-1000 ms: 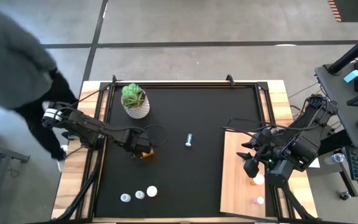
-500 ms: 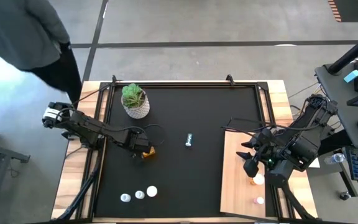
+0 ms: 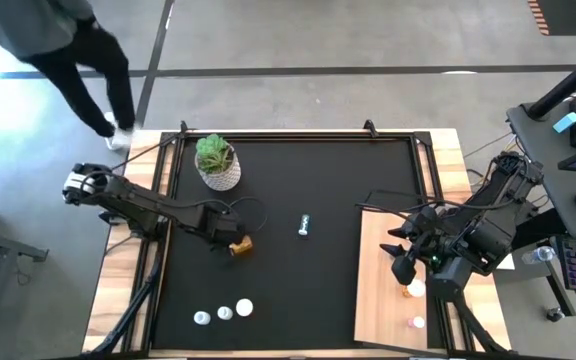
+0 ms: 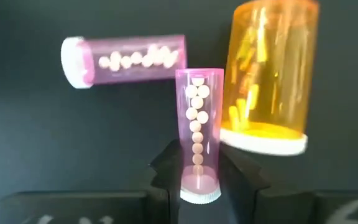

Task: Pick and place medicine bottles onto shelf by color
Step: Put the left pink pill bottle on the shelf aligned with the other pink pill bottle

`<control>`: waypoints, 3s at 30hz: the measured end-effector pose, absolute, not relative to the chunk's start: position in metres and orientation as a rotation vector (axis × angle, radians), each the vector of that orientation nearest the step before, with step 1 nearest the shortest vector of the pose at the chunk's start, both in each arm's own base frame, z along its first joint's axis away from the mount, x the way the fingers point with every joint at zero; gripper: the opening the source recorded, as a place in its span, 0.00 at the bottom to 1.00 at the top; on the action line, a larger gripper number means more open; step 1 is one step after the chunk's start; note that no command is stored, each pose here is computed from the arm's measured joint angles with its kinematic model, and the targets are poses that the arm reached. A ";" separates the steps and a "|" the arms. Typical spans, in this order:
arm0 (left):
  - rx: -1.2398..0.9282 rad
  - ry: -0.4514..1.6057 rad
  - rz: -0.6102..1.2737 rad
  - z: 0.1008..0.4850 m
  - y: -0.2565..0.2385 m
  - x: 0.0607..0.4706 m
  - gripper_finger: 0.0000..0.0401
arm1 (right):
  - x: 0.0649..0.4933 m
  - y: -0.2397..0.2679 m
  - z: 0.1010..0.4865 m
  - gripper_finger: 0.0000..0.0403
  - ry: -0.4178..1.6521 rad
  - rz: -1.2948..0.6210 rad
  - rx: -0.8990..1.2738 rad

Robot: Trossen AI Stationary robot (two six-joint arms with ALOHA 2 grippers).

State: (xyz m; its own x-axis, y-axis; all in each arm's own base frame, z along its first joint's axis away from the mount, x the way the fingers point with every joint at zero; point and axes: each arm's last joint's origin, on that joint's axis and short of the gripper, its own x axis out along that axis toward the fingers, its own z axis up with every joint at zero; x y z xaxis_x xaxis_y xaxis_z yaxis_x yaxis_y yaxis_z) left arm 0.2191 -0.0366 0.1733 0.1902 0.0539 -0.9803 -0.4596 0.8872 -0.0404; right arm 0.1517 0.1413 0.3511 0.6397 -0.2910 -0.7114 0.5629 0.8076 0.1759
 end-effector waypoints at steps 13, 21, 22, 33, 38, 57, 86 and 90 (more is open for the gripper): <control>-0.532 1.020 0.119 0.254 -0.045 0.246 0.17 | 0.165 0.146 0.360 0.48 0.540 -0.455 0.283; -0.562 0.618 -0.124 0.290 -0.048 0.276 0.17 | 0.196 0.143 0.363 0.48 0.493 -0.422 0.149; -0.551 0.572 -0.158 0.294 -0.048 0.278 0.17 | 0.199 0.143 0.363 0.48 0.488 -0.420 0.148; -0.495 0.325 -0.337 0.310 -0.051 0.298 0.17 | 0.227 0.153 0.375 0.48 0.335 -0.335 0.206; -0.489 0.220 -0.387 0.317 -0.056 0.308 0.17 | 0.247 0.152 0.377 0.48 0.316 -0.250 0.216; -0.428 0.154 -0.349 0.319 -0.063 0.332 0.17 | 0.284 0.113 0.376 0.65 0.390 -0.017 0.287; -0.348 0.106 -0.275 0.322 -0.061 0.333 0.17 | 0.295 0.104 0.374 0.31 0.371 -0.027 0.331; -0.348 0.101 -0.277 0.322 -0.061 0.333 0.17 | 0.295 0.104 0.374 0.25 0.371 -0.028 0.331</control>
